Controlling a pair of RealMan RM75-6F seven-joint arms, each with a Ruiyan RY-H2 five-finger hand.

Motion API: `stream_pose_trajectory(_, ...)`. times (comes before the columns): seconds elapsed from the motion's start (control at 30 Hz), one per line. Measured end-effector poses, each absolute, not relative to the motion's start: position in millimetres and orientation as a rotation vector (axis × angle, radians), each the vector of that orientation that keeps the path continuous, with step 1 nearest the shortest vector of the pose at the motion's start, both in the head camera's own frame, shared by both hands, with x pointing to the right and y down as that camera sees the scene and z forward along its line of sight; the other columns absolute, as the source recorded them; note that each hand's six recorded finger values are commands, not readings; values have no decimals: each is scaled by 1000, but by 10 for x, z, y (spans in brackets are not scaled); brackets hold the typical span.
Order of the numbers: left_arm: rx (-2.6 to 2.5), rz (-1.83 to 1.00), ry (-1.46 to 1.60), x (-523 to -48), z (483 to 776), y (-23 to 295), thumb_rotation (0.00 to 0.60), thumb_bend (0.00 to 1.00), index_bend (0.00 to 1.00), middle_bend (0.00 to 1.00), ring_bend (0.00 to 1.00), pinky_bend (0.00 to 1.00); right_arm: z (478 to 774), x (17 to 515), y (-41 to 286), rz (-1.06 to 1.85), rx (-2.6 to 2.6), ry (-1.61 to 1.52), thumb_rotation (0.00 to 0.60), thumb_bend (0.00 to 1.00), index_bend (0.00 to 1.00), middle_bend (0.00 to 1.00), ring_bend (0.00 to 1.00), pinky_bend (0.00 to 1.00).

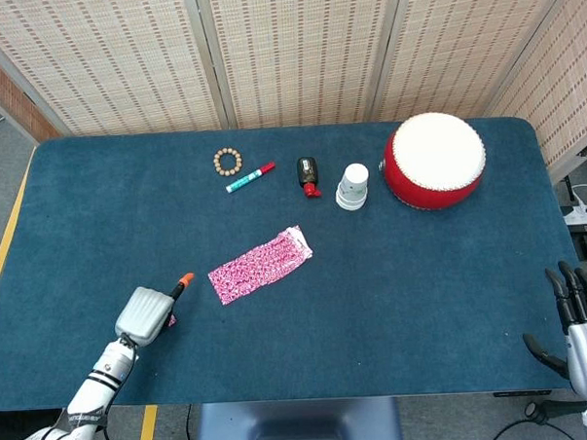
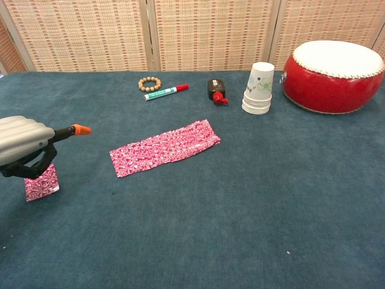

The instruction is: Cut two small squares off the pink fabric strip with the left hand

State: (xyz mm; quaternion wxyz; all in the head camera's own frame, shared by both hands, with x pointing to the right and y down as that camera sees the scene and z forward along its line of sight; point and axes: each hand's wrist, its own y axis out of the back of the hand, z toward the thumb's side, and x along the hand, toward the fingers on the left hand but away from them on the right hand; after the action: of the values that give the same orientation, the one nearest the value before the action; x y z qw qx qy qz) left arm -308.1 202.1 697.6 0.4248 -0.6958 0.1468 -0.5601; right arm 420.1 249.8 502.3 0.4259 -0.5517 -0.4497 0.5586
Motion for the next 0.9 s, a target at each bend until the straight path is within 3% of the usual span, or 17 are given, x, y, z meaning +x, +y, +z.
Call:
stream_pose_trajectory(0.33,-1806,-1368,277,-2763,7152,2062,600,831,4,746,760,695,5006,4205,2496,1394,-1384,-1126,600,73,0,0,0,157)
stream_pose_trajectory(0.53,-1829,-1370,217,-2576,7333,2088,600,830,134,746,760,695,5018,4206,2496,1403,-1390,-1122,600,74,0,0,0,156)
stream_pose_trajectory(0.9,-1824,-1413,188,-2575,7422,2093,600,830,191,745,760,695,5013,4206,2494,1402,-1390,-1124,600,74,0,0,0,157)
